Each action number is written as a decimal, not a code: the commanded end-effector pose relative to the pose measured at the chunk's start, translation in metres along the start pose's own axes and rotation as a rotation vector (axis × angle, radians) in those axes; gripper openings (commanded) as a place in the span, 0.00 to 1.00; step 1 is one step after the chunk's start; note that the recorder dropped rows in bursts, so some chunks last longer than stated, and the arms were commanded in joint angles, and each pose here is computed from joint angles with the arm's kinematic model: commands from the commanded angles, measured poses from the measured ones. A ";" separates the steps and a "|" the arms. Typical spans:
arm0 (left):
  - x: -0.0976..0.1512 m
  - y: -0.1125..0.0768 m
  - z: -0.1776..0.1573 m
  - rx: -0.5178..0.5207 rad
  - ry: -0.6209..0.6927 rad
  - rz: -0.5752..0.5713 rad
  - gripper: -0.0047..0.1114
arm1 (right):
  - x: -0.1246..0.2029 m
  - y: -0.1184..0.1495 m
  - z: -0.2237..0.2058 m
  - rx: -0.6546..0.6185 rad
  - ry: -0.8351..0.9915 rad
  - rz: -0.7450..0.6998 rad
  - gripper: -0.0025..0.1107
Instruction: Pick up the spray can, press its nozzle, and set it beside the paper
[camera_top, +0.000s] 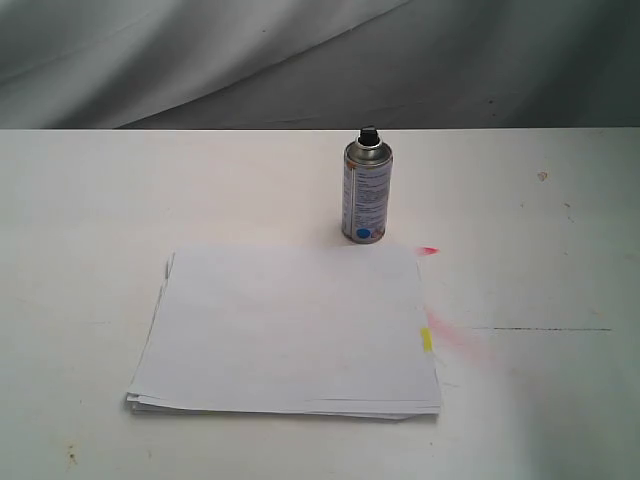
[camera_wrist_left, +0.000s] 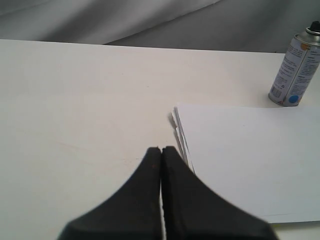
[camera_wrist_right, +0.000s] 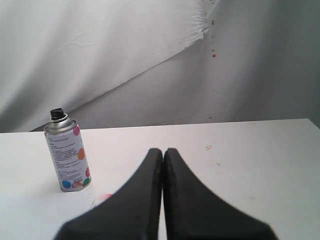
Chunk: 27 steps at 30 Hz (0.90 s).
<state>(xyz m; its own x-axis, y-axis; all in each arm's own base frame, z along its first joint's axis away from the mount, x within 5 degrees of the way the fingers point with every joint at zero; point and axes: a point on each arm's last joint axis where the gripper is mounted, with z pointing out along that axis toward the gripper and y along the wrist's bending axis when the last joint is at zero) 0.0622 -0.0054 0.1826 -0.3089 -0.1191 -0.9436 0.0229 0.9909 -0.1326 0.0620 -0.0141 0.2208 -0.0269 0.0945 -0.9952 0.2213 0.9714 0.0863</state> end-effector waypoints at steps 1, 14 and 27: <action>0.001 0.000 0.000 0.003 0.000 0.007 0.04 | 0.000 0.000 -0.001 0.006 -0.006 0.009 0.02; 0.001 0.000 0.000 0.003 0.000 0.007 0.04 | -0.036 0.004 -0.008 -0.005 -0.020 0.095 0.02; 0.001 0.000 0.000 0.003 0.000 0.007 0.04 | -0.126 0.015 0.076 -0.007 0.132 0.092 0.02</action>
<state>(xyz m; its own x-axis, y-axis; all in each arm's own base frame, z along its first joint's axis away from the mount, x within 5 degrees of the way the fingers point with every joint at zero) 0.0622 -0.0054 0.1826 -0.3089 -0.1191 -0.9436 0.0229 0.9909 -0.1326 0.1174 -0.0250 0.3343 -0.0897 0.1923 -0.9772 0.2265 0.9594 0.1680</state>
